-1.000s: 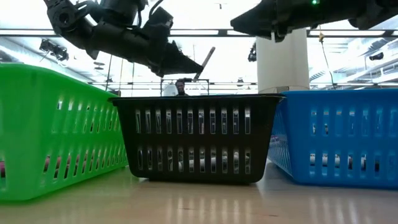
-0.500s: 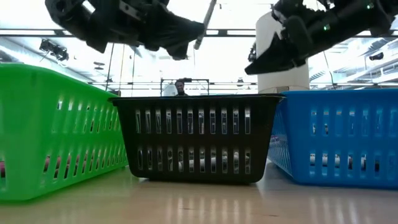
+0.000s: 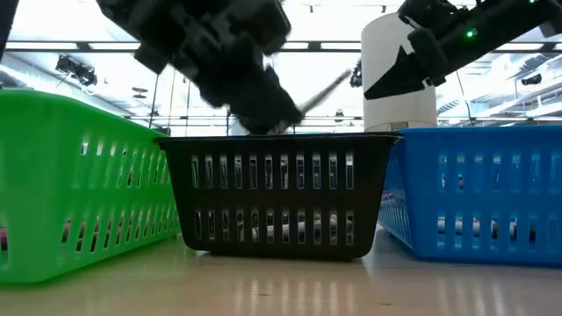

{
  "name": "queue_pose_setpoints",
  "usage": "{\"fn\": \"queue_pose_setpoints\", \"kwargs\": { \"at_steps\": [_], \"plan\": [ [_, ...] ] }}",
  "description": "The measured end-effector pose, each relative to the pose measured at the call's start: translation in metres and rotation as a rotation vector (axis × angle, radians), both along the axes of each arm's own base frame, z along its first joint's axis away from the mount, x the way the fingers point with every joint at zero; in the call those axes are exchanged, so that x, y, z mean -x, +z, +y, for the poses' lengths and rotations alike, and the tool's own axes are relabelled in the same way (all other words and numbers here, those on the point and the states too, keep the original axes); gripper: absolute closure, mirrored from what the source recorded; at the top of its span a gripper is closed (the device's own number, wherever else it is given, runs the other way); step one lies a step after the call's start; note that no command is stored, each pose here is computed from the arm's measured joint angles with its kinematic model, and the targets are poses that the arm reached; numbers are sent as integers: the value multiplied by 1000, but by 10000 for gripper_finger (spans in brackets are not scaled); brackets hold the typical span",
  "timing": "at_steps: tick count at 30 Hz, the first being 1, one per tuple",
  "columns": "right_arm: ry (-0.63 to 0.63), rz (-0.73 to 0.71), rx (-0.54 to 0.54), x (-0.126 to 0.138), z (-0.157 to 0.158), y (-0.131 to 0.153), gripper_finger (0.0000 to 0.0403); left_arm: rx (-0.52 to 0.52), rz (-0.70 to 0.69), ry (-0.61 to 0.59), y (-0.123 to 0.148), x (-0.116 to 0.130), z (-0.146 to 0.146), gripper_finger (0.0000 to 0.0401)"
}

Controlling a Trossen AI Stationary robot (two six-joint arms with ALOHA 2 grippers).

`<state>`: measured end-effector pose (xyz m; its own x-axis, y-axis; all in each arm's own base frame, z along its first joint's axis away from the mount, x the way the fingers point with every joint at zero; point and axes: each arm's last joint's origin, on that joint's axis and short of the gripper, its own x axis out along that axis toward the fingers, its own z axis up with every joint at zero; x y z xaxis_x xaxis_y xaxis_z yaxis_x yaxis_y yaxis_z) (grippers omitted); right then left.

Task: Sort crayons
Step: Put the white crayon into the black bin, then put the red crayon into the green bin

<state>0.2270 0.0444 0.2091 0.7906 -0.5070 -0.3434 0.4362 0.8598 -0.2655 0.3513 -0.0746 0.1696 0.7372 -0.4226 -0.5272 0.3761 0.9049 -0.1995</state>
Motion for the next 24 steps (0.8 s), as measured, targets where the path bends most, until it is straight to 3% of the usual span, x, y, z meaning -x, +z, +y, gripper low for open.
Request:
{"fn": "queue_pose_setpoints", "kwargs": {
  "at_steps": [5, 13, 20, 24],
  "plan": [
    [24, 19, -4, 1, 2, -1, 244, -29, 62, 20, -12, -3, -3, 349],
    [42, 39, -15, 3, 6, -4, 244, -51, 54, 3, -1, 2, -3, 257],
    [31, 50, -2, 4, 8, -5, 244, -201, 41, 110, 28, 5, 15, 255],
    [52, 60, -9, 4, 10, -7, 244, -292, 98, 119, 29, 10, 30, 257]
  ]
}}
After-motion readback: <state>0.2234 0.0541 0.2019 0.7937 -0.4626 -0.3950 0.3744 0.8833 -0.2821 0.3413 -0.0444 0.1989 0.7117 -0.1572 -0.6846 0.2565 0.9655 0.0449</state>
